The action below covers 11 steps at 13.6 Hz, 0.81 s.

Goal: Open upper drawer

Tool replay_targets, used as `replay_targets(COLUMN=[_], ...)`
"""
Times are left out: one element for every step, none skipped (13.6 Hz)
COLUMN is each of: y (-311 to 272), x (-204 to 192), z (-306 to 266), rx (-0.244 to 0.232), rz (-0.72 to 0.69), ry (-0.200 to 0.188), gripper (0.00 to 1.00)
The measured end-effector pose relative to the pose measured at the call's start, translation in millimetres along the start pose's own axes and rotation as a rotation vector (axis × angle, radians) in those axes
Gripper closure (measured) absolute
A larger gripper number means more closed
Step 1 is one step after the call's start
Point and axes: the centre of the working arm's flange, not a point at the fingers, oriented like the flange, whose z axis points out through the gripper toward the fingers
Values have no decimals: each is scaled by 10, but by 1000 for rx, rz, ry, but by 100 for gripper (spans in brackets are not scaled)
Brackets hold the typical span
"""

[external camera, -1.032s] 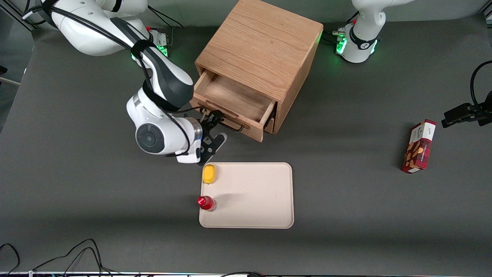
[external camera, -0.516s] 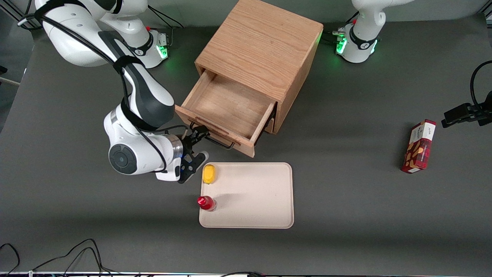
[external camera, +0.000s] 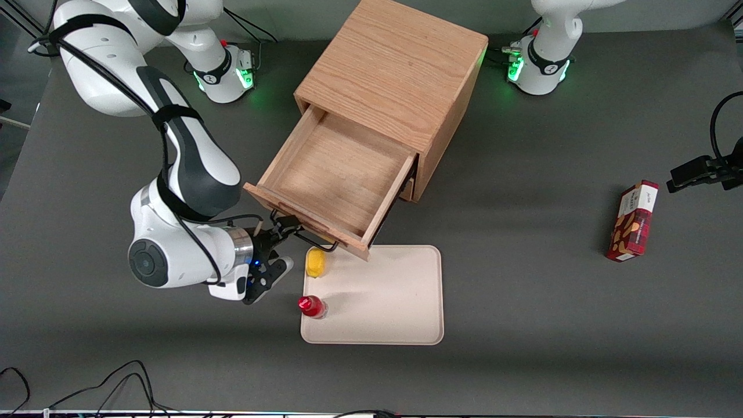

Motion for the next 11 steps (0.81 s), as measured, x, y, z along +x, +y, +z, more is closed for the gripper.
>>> replay_targets(y=[26,46,55,50,32,10,-23,-82,-159,-236,-308], x=[9,16,18,17,14,6,-12,-53,-120,-210,-323], z=[-2,-20,-43,-76,-124,-212,-350,-541,-740,-927,-1145], rx=[0,-1,-2,-2,-3,-6,-15,-27,-38,-48,-66], rz=[-6,-9,-10,-12,-14,-18,-22,-27,-33,-37,-36], ry=[2,6,9,11,13,18,30,47,57,56,59], gripper=[0,0,0,0,0,0,0,0,0,0,0])
